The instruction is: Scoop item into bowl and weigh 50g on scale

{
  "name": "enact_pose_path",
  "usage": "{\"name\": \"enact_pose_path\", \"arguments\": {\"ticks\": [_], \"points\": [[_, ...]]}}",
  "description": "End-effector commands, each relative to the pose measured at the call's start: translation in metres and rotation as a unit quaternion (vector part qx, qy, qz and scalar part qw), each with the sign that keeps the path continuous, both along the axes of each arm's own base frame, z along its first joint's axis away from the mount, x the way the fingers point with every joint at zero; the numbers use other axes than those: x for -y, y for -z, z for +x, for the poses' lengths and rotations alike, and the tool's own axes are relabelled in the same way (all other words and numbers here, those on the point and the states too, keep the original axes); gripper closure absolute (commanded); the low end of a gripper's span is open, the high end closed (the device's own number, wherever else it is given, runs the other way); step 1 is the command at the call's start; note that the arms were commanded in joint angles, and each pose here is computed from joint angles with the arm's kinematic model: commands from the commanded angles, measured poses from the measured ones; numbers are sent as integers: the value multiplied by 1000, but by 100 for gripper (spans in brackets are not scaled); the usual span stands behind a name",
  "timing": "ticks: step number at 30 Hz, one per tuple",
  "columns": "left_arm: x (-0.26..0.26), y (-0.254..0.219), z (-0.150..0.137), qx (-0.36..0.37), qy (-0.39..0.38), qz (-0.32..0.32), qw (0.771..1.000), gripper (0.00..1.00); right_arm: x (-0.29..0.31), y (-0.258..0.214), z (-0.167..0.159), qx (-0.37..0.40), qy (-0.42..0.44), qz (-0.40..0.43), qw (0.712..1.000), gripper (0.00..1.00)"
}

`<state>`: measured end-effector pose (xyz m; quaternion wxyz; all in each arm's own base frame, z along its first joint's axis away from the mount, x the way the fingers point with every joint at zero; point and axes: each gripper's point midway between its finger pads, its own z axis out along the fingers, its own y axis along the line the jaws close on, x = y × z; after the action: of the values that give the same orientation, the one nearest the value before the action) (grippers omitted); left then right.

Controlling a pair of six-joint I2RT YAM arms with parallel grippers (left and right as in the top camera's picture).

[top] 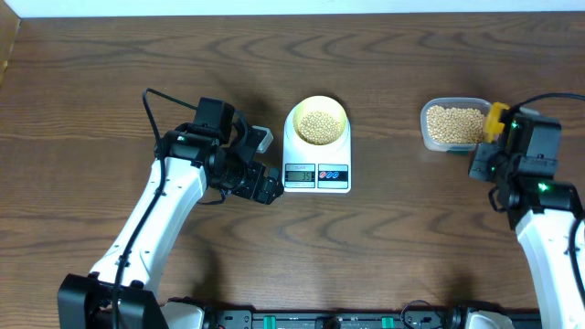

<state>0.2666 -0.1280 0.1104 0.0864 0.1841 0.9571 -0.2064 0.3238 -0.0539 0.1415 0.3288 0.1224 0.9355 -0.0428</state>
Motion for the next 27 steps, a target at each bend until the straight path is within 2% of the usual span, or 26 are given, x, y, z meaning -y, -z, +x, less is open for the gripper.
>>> {"name": "enact_pose_path", "arguments": {"ticks": [1, 27], "points": [[-1, 2, -2, 1, 9, 4, 1000, 3, -8, 6, 7, -2, -22, 19, 1000, 99], [-1, 2, -2, 2, 9, 4, 1000, 3, -14, 16, 8, -15, -33, 35, 999, 99]]}}
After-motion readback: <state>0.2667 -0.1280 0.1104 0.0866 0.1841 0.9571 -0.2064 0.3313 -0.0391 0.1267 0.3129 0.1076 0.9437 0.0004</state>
